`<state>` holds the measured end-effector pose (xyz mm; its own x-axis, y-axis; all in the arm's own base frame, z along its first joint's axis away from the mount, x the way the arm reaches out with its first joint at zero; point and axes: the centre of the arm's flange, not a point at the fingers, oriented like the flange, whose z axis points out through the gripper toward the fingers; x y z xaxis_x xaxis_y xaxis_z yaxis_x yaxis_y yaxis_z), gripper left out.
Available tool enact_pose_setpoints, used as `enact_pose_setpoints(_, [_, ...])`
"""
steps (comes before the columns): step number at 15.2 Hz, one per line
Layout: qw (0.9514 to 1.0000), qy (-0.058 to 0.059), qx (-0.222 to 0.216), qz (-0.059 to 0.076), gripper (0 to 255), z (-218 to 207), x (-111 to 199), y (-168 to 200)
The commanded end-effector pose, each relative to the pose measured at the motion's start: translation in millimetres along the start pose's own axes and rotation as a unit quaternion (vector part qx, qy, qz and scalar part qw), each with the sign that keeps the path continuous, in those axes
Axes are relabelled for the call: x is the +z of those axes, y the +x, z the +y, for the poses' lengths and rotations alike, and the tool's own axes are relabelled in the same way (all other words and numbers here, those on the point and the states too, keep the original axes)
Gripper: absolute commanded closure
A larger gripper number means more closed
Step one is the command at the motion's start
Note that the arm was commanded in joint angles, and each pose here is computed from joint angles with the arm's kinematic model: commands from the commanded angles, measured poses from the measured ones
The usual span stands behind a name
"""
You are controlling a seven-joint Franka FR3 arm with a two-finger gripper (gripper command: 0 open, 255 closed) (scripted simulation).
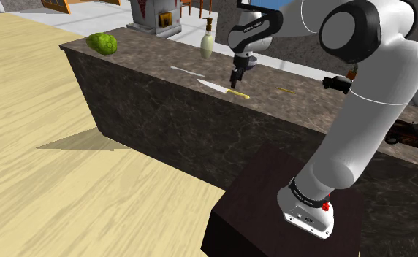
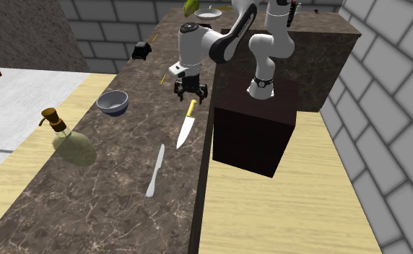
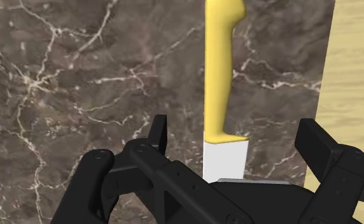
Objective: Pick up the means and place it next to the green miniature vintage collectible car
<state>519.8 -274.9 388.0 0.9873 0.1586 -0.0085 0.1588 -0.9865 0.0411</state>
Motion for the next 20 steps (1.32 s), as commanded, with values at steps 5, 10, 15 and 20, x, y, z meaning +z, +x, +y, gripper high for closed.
enact_pose_setpoints(5, [1.0000,-0.002,-0.004,0.001,0,3.6,32.1,8.1])
enact_pose_setpoints(10, [1.0000,-0.002,-0.004,0.001,0,3.7,45.7,8.1])
enact_pose_setpoints(15, [1.0000,-0.002,-0.004,0.001,0,3.7,45.6,8.1])
enact_pose_setpoints(20, [1.0000,-0.002,-0.004,0.001,255,3.7,45.6,8.1])
